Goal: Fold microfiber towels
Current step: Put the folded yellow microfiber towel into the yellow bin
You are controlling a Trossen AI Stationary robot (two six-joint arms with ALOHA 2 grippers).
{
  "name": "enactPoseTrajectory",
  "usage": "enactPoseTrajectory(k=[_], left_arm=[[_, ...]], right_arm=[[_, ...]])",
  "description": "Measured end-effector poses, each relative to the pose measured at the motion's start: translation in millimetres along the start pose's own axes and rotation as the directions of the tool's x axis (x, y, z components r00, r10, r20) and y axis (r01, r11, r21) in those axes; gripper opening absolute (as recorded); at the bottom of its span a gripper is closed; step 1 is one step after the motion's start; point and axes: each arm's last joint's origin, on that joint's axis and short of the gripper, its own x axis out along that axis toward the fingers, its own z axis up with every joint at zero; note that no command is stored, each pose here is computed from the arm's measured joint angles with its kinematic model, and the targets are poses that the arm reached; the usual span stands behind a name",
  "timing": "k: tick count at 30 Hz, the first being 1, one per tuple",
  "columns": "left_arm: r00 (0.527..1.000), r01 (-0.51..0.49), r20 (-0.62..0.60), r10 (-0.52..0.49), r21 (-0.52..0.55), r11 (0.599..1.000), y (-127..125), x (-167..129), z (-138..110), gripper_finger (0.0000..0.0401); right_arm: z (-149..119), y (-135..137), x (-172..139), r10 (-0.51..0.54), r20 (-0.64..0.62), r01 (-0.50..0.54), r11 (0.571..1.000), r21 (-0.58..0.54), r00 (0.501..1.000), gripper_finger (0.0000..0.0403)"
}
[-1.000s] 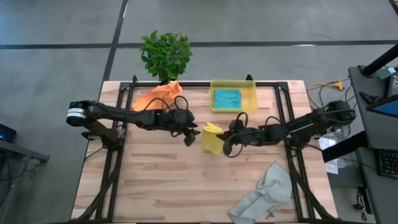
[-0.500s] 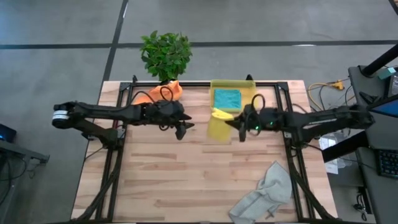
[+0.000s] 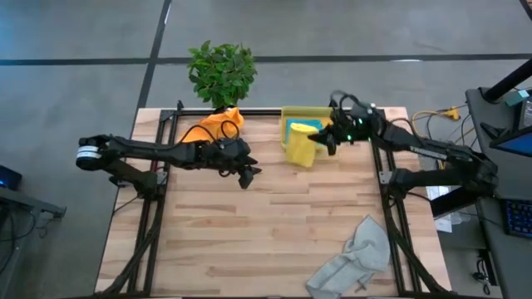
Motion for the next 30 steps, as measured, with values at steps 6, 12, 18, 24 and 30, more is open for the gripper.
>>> enactPoseTrajectory(k=[6, 12, 18, 24, 30], left_arm=[[1.0, 0.002, 0.004, -0.002, -0.041, 0.999, 0, 0, 1, 0.0173], [1.0, 0.002, 0.0, -0.002, -0.071, 0.998, 0, 0, 0, 0.0173], [1.0, 0.002, -0.005, -0.002, -0.076, 0.997, 0, 1, -1, 0.0173], [1.0, 0.001, -0.006, -0.001, -0.101, 0.995, 0, 1, -1, 0.0173], [1.0, 0.0, -0.006, -0.001, -0.102, 0.995, 1, 1, -1, 0.0173]], right_arm=[[23, -46, 22, 0.166, -0.11, -0.161, 0.985, 0.058, 0.98, 0.0014], [49, -74, 63, 0.339, -0.18, -0.33, 0.941, 0.078, 0.923, 0.0014], [68, -105, 107, 0.35, -0.197, -0.339, 0.937, 0.09, 0.916, 0.0014], [71, -132, 133, 0.283, -0.249, -0.257, 0.958, 0.131, 0.926, 0.0014], [73, -143, 129, 0.163, -0.305, -0.152, 0.987, 0.06, 0.938, 0.0014]])
